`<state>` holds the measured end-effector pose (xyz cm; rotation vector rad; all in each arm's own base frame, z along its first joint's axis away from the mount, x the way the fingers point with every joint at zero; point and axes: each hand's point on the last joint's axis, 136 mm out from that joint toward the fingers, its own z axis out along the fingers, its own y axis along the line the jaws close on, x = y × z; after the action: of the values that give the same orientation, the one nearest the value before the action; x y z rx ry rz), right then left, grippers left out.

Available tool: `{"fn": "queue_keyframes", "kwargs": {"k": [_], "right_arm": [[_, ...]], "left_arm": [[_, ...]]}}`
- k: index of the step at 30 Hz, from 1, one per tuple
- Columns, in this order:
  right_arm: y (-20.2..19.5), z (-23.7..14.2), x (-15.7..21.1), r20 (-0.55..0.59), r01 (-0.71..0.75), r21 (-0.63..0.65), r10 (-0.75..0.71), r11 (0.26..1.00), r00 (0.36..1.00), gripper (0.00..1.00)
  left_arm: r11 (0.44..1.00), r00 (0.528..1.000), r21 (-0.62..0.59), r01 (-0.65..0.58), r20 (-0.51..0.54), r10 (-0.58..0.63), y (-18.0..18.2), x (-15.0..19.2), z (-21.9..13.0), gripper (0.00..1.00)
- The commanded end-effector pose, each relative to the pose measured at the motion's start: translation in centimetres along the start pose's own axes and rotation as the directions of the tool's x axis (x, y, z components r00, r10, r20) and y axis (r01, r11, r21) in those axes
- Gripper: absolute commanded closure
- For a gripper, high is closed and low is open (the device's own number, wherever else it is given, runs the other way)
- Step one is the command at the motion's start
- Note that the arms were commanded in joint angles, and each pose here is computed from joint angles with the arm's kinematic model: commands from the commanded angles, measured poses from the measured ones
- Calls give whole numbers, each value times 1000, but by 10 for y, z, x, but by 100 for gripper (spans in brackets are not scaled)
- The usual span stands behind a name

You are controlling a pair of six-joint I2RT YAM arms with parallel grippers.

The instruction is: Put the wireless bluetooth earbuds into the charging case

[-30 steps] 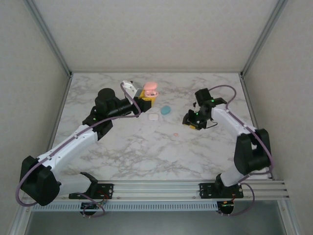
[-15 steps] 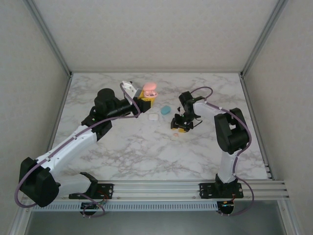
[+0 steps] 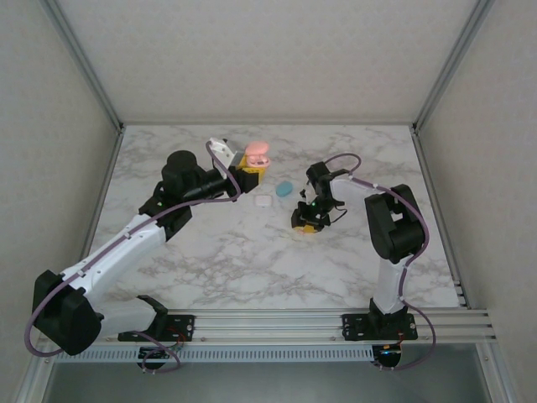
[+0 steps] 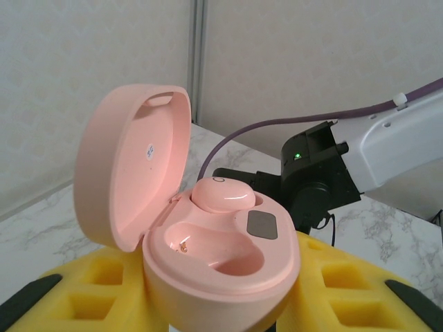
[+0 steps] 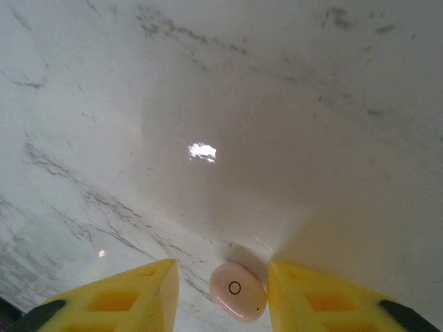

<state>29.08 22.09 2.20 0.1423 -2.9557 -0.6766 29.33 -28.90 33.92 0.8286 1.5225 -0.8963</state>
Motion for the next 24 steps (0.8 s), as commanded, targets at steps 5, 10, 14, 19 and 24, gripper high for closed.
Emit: {"fn": "queue_keyframes", "kwargs": {"k": [5,10,14,19,24], "right_arm": [[17,2,18,-46,55,-65,-58,996,997,63],[27,-1,18,-38,69,-95,-73,993,997,64],[32,-1,18,-37,74,-93,-78,993,996,64],[21,-3,11,-16,57,13,-56,998,998,63],[20,-9,5,2,65,118,-66,991,998,62]], "left_arm": [[999,998,23,-36,46,35,-9,-22,-3,92],[999,998,28,-35,46,33,-9,-22,-2,92],[999,998,28,-35,43,34,-9,-22,-1,92],[999,999,29,-33,40,32,-8,-21,0,92],[999,998,17,-39,41,38,-7,-20,-2,92]]}}
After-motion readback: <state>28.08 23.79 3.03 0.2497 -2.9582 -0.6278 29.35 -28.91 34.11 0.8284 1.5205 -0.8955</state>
